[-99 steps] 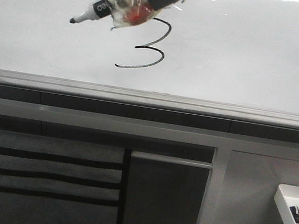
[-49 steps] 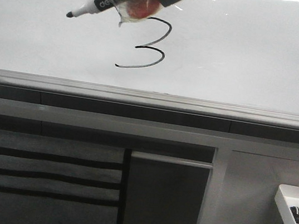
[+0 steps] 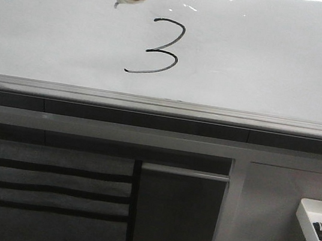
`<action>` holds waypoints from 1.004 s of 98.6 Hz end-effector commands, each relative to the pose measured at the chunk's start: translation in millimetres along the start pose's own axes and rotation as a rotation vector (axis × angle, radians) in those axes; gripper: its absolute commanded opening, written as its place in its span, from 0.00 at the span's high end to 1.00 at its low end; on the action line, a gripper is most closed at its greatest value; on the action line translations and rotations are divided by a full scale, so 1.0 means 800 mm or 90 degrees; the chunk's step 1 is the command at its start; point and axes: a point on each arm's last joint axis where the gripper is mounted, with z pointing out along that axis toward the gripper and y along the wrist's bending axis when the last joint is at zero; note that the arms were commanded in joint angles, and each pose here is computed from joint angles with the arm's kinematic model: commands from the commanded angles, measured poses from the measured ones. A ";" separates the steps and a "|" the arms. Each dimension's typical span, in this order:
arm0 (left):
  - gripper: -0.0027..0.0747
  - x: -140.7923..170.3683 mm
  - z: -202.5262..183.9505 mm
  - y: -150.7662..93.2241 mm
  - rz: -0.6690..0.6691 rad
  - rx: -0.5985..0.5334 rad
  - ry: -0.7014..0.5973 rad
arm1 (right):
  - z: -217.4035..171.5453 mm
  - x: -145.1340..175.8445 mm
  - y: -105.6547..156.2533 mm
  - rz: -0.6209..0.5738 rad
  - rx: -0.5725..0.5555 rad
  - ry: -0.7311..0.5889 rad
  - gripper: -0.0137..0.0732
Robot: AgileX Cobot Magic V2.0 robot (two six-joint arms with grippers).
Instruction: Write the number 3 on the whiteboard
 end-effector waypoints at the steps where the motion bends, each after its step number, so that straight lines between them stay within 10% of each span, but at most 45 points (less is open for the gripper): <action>1: 0.37 -0.022 0.006 0.006 0.042 -0.020 -0.057 | -0.014 -0.016 -0.010 0.001 0.049 -0.036 0.90; 67: 0.38 -0.032 0.088 0.010 0.150 -0.048 -0.051 | -0.013 -0.018 -0.006 0.004 0.034 -0.042 0.90; 99: 0.74 -0.032 0.088 0.010 0.149 -0.046 -0.050 | -0.013 -0.018 -0.006 0.003 0.032 -0.041 0.90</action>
